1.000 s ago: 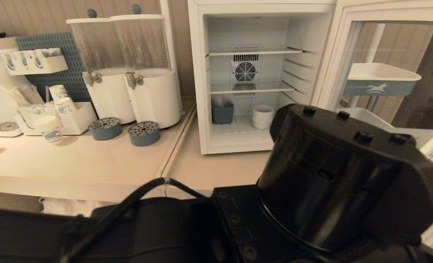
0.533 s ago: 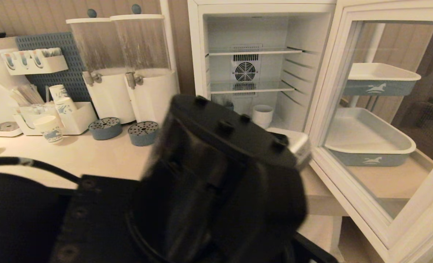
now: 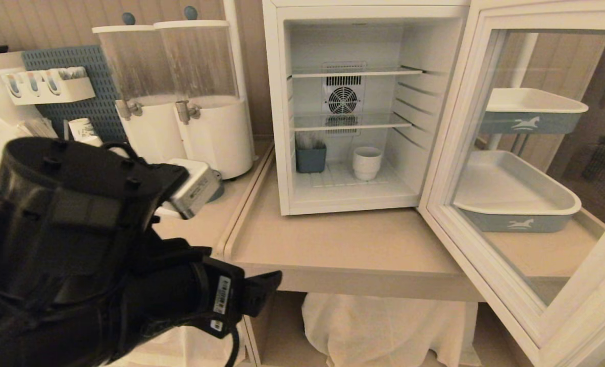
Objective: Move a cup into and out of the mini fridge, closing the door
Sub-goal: Take the ceramic cup out of the freezer
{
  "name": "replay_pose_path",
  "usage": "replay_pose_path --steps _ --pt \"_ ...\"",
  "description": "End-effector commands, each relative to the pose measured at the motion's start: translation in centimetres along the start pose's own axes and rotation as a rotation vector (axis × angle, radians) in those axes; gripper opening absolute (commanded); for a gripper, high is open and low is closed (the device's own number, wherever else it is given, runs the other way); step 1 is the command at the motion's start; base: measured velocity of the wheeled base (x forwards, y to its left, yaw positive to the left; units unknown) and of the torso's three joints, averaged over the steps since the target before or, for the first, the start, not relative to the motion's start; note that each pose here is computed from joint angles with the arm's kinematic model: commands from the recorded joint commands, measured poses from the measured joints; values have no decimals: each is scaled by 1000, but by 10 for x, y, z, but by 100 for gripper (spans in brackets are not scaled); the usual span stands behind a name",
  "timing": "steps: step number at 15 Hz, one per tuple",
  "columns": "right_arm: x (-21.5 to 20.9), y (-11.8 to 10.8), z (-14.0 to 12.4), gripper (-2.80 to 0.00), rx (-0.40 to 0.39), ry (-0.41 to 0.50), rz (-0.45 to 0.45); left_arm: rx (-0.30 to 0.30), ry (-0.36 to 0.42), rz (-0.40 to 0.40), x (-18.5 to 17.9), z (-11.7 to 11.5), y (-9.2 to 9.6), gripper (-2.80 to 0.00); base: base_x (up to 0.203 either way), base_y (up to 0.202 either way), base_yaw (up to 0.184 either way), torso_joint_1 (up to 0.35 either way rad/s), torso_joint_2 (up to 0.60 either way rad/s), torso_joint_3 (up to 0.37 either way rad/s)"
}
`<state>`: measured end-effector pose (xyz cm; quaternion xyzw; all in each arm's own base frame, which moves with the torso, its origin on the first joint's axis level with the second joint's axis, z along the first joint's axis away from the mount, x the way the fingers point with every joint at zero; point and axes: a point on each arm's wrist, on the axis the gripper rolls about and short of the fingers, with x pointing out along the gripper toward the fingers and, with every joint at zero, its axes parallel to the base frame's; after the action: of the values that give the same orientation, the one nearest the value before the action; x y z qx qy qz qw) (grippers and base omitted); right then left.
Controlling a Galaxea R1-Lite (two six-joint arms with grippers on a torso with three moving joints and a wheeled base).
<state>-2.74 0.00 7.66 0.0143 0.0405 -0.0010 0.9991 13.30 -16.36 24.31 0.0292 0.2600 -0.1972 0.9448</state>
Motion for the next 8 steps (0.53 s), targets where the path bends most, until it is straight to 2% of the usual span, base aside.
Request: replay_pose_path --steps 1,2,4,6,7,8 --pt "0 0 0 -280 0 2 -1 -34 -48 73 -8 -10 18 0 0 0 0 0 0 0" --pt "0 0 0 -280 0 2 -1 -50 -100 85 -8 -12 22 0 0 0 0 0 0 0" --pt "0 0 0 -280 0 2 -1 3 -196 103 -1 -29 31 0 0 0 0 0 0 0" --pt "0 0 0 -280 0 2 -1 38 -383 111 1 -37 39 0 0 0 0 0 0 0" --pt "0 0 0 -280 0 2 -1 77 -440 130 0 -42 43 0 0 0 0 0 0 0" --pt "0 0 0 -280 0 2 -1 117 -501 152 -4 -44 47 -111 0 0 0 0 0 0"
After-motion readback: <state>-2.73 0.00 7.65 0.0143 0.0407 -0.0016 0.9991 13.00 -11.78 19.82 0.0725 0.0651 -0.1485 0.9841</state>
